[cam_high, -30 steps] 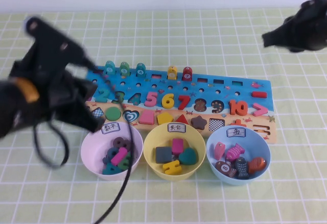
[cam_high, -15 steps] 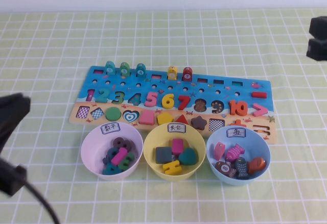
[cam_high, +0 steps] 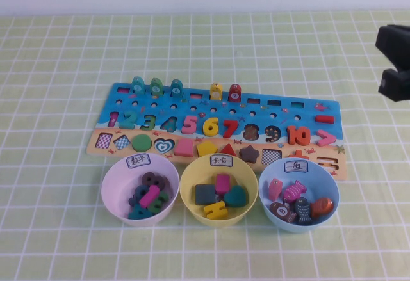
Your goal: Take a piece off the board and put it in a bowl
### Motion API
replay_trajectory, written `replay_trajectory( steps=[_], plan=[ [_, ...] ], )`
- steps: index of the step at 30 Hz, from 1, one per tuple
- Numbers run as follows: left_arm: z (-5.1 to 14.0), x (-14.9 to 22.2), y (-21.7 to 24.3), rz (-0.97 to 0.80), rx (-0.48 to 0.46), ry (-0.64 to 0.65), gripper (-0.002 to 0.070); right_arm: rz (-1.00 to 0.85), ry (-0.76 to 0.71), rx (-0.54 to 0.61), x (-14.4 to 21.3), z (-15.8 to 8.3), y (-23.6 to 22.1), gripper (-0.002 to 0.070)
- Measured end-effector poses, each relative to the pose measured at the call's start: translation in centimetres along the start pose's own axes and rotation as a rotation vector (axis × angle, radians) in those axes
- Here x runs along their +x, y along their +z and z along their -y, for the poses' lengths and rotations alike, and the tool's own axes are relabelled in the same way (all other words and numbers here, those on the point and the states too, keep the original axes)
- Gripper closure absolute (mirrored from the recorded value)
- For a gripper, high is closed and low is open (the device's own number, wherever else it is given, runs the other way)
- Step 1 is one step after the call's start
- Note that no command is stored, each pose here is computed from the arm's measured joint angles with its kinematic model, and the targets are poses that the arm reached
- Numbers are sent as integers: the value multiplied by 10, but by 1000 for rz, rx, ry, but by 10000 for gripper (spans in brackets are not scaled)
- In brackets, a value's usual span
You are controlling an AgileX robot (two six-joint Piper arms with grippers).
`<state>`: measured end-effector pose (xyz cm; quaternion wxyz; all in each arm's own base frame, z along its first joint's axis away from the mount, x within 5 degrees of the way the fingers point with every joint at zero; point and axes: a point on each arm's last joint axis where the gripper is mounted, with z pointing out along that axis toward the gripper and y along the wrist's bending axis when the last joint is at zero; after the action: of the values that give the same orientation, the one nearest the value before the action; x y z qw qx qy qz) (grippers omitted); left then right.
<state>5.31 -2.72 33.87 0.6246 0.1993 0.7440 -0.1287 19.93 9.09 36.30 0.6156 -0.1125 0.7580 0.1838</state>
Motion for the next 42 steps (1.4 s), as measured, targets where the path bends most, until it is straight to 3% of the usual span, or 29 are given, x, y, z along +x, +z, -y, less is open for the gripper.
replay_trajectory(
  steps=[4, 10, 19, 28, 42],
  plan=[
    [1, 22, 0, 46, -4, -46, 678, -58, 1, -6, 5, -1, 0, 695],
    [1, 22, -1, 132, -12, -46, 678, -103, 21, -28, 8, -5, -10, 695],
    [1, 22, -1, 129, -14, -42, 678, 17, 15, -176, -9, -29, -53, 695],
    [1, 22, -1, 127, -14, -42, 678, 7, 26, -299, -10, -43, -81, 695],
    [1, 23, -1, 123, -15, -40, 678, 4, -171, -250, -5, -26, -133, 695]
  ],
)
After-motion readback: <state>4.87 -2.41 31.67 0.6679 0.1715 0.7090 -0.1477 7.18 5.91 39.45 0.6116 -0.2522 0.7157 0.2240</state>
